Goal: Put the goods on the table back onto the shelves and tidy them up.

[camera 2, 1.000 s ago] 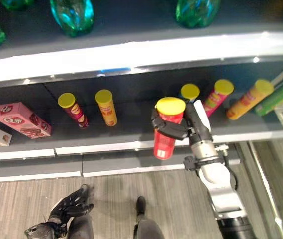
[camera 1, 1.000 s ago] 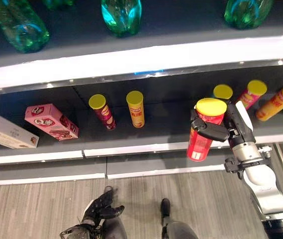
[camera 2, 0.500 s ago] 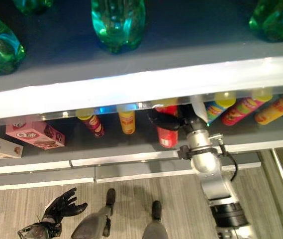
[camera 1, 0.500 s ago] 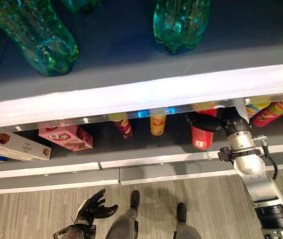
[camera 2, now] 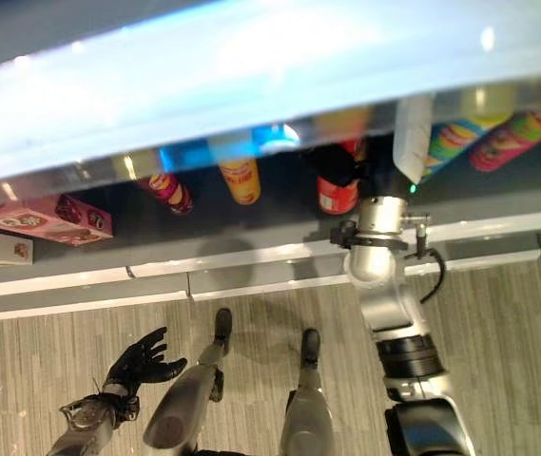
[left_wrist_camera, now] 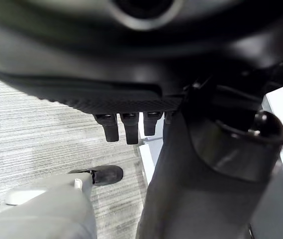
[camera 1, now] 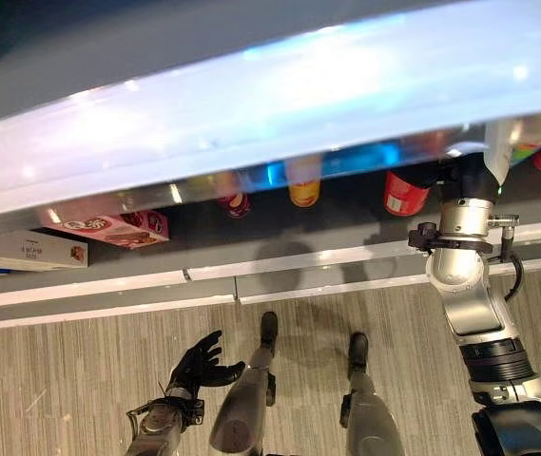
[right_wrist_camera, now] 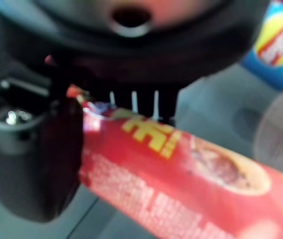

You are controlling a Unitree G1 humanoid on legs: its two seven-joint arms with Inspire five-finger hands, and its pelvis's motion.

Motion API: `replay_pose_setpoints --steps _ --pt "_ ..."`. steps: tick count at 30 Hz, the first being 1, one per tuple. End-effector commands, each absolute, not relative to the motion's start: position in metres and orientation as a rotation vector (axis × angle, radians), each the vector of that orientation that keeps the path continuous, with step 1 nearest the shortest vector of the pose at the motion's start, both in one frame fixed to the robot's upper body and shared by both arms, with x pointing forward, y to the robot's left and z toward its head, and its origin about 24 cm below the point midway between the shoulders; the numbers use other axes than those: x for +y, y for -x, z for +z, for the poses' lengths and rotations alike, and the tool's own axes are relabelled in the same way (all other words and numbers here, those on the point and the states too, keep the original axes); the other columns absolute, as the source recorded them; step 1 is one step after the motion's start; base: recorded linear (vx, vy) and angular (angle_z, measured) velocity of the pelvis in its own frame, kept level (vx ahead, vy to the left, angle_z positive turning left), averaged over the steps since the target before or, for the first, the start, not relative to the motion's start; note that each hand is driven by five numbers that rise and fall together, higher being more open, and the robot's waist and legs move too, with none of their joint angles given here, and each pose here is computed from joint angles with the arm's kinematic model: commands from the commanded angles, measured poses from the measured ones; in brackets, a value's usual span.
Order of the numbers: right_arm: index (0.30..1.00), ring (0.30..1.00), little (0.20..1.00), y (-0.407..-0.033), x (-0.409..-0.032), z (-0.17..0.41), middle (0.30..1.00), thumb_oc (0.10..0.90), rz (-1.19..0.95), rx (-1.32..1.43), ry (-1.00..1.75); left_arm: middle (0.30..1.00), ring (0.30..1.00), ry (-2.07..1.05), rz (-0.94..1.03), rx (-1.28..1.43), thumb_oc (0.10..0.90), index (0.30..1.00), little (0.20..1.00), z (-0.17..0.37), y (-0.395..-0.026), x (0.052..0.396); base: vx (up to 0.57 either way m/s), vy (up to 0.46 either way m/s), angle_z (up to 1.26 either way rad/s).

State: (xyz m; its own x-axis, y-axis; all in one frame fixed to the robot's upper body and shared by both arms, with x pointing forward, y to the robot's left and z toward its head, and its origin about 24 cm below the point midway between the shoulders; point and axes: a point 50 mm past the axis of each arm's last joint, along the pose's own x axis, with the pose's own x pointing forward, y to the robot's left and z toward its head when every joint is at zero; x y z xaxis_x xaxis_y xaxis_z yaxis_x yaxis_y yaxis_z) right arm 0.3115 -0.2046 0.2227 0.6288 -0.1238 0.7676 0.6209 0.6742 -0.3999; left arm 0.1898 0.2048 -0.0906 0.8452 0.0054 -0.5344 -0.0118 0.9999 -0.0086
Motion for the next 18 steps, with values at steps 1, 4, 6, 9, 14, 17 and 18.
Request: replay_pose_setpoints --steps 1,4,6,9,14,17,18 --pt "0.300 0.300 0.300 -0.284 -0.202 0.289 0.300 0.400 -0.628 -1.145 0.663 0.900 0.900 -0.019 0.067 0.514 0.800 0.900 0.900 -0.083 -0.186 0.228 -0.05 0.017 0.09" --pt "0.300 0.300 0.300 -0.282 -0.208 0.294 0.300 0.400 -0.710 -1.169 0.727 0.900 0.900 -0.007 0.075 0.488 0.800 0.900 0.900 -0.078 -0.188 0.229 -0.06 0.007 0.04" --pt "0.300 0.300 0.300 -0.279 -0.210 0.302 0.300 0.400 -0.772 -1.204 0.726 0.900 0.900 -0.003 0.073 0.454 0.800 0.900 0.900 -0.072 -0.194 0.228 -0.08 0.011 0.02" --pt "0.300 0.300 0.300 -0.274 -0.209 0.305 0.300 0.400 -0.793 -1.232 0.711 0.900 0.900 0.000 0.075 0.450 0.800 0.900 0.900 -0.071 -0.195 0.228 -0.03 0.017 0.03" --pt "0.300 0.300 0.300 -0.272 -0.205 0.310 0.300 0.400 -0.804 -1.266 0.677 0.900 0.900 0.002 0.087 0.436 0.800 0.900 0.900 -0.069 -0.197 0.230 -0.03 0.009 0.00" --pt "0.300 0.300 0.300 -0.272 -0.206 0.311 0.300 0.400 -0.823 -1.266 0.651 0.900 0.900 0.001 0.083 0.430 0.800 0.900 0.900 -0.068 -0.196 0.230 0.00 0.000 0.00" --pt "0.300 0.300 0.300 -0.271 -0.206 0.311 0.300 0.400 -0.823 -1.266 0.650 0.900 0.900 0.001 0.083 0.430 0.800 0.900 0.900 -0.068 -0.196 0.230 0.00 0.000 0.00"
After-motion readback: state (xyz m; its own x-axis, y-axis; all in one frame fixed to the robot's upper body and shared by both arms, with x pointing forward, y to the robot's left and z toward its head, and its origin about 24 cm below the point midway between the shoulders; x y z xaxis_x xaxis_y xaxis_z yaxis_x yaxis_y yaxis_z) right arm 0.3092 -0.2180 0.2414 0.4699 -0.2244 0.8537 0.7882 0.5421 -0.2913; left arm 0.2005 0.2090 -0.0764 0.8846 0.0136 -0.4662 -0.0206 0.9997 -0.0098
